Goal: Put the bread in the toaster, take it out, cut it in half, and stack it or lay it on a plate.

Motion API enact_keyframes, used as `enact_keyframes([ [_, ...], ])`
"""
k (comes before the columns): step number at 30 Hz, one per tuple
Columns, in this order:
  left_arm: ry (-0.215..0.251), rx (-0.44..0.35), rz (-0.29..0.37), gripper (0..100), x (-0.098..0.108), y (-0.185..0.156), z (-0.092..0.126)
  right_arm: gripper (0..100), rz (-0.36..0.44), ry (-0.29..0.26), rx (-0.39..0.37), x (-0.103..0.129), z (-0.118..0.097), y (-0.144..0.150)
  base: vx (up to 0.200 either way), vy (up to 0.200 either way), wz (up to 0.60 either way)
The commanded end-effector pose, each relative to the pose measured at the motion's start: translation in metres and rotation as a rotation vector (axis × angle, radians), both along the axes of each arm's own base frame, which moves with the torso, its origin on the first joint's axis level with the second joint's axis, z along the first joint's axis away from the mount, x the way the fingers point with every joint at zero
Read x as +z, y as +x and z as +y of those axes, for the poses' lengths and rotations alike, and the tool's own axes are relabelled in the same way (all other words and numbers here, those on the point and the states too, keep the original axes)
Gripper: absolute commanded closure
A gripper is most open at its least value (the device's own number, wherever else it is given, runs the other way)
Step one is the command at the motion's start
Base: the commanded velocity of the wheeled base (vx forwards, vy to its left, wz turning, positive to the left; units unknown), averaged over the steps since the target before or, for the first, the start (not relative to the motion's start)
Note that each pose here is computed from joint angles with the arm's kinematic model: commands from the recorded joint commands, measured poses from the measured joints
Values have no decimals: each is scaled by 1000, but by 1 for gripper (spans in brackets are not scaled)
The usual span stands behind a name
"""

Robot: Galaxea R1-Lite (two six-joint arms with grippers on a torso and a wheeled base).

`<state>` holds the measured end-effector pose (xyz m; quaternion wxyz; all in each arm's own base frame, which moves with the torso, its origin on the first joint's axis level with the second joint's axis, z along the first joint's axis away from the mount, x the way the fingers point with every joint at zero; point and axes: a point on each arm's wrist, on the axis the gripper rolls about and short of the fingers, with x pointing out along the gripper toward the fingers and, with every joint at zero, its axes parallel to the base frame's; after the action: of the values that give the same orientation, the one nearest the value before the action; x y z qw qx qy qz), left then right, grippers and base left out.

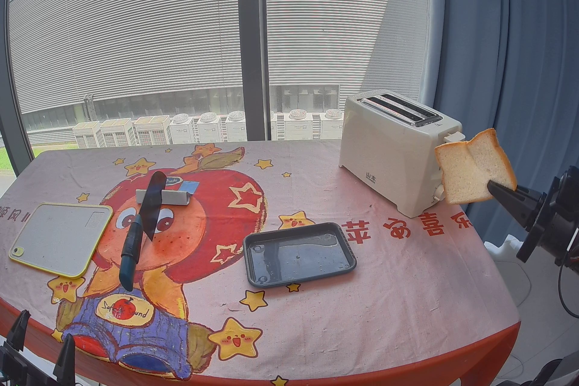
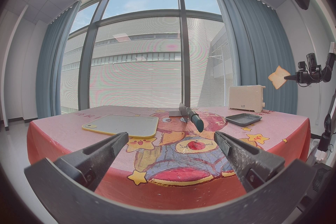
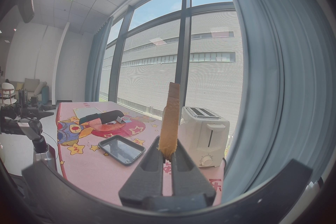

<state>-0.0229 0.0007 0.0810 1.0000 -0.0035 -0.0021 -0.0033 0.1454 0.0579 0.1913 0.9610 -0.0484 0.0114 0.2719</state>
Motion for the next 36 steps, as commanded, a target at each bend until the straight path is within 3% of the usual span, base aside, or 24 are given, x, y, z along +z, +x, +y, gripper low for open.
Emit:
enact_keyframes([
  [1,-1,0,1,0,-5,0,0,100,-14,9,-2,5,1,2,0,0,0],
  [9,-1,0,1,0,-5,0,0,100,-28,63,-3,16,2,5,0,0,0],
  [18,1,0,1,0,-5,0,0,100,-41,71,-4,21,2,7,0,0,0],
  [21,-1,0,1,0,-5,0,0,100,-55,79,-23,27,0,10,0,0,0],
  [28,1,0,1,0,-5,0,0,100,-15,62,-61,18,-4,19,0,0,0],
  [36,-1,0,1,0,-5,0,0,100,-48,67,-105,27,-9,24,0,0,0],
])
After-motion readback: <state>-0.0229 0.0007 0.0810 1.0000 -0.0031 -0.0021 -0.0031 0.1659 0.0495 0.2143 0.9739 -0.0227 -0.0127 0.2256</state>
